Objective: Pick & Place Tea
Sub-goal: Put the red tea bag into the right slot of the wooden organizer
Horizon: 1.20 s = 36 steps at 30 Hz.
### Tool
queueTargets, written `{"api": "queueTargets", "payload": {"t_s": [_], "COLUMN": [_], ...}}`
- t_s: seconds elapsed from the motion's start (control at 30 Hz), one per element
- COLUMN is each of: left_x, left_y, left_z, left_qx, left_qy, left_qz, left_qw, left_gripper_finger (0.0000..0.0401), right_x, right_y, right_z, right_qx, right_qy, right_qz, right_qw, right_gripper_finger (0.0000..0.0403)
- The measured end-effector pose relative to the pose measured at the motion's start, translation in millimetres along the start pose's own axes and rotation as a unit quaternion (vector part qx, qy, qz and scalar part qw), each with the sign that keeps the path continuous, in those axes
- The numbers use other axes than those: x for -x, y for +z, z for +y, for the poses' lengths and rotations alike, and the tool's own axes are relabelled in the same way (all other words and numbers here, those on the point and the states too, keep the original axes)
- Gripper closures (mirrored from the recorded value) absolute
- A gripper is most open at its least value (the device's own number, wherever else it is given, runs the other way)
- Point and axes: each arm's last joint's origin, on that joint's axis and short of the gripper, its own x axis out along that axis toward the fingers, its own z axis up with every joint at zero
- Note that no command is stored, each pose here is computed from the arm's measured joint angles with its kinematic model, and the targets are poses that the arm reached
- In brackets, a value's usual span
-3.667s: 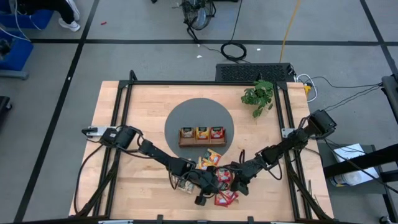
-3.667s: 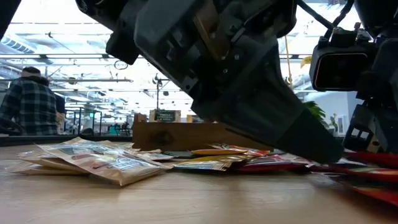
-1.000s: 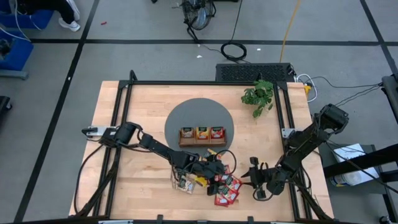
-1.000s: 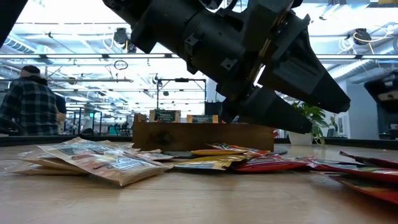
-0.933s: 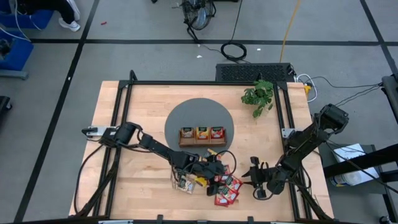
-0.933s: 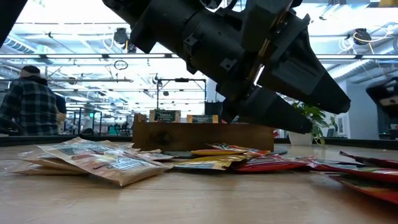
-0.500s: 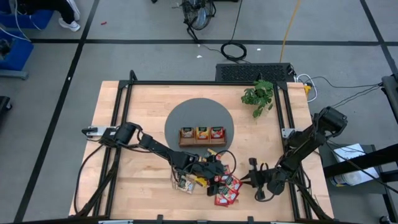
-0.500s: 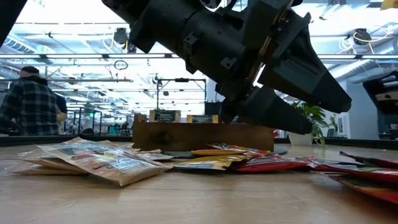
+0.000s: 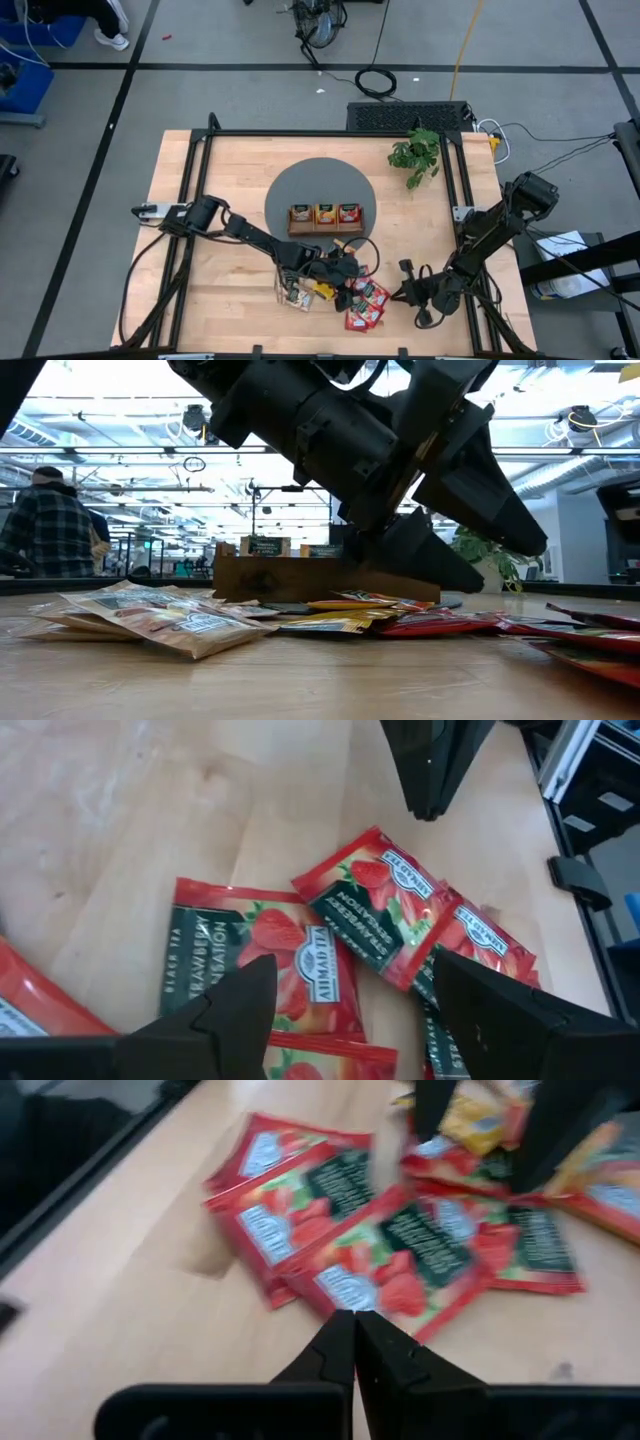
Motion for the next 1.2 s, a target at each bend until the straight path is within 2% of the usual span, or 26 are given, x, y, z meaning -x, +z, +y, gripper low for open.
{"api": "queueTargets", "payload": {"t_s": [0.17,0.37,0.47,0.7,1.2], "left_x": [0.5,0.9,1.0,0.9,-7.7], "left_y": [4.1,8.3,5.1,4.1,0.4], "left_z": [-2.0,-3.6,-0.3,6.3,8.4], "left_qx": [-0.004,-0.015,-0.006,0.007,0.029], "left_qy": [0.005,0.016,0.04,0.059,0.037], "left_qz": [0.0,-0.012,0.002,0.014,0.007], "left_qw": [1.0,1.0,0.999,0.998,0.999], "left_gripper_finger": [0.0132,0.0132,0.0132,0.0132,0.0132], "right_x": [-7.4,-25.1,-32.0,-40.5,-41.7], "right_y": [-3.8,-6.4,-7.8,-10.5,-10.1], "right_z": [4.0,2.1,0.0,-3.0,-5.3], "right_qx": [0.012,0.025,0.016,0.009,0.019], "right_qy": [0.019,-0.015,-0.027,-0.024,-0.022], "right_qz": [0.003,0.019,0.022,0.019,0.02], "right_qw": [1.0,0.999,0.999,0.999,0.999], "right_gripper_finger": [0.0402,0.0403,0.0403,0.0403,0.0403]}}
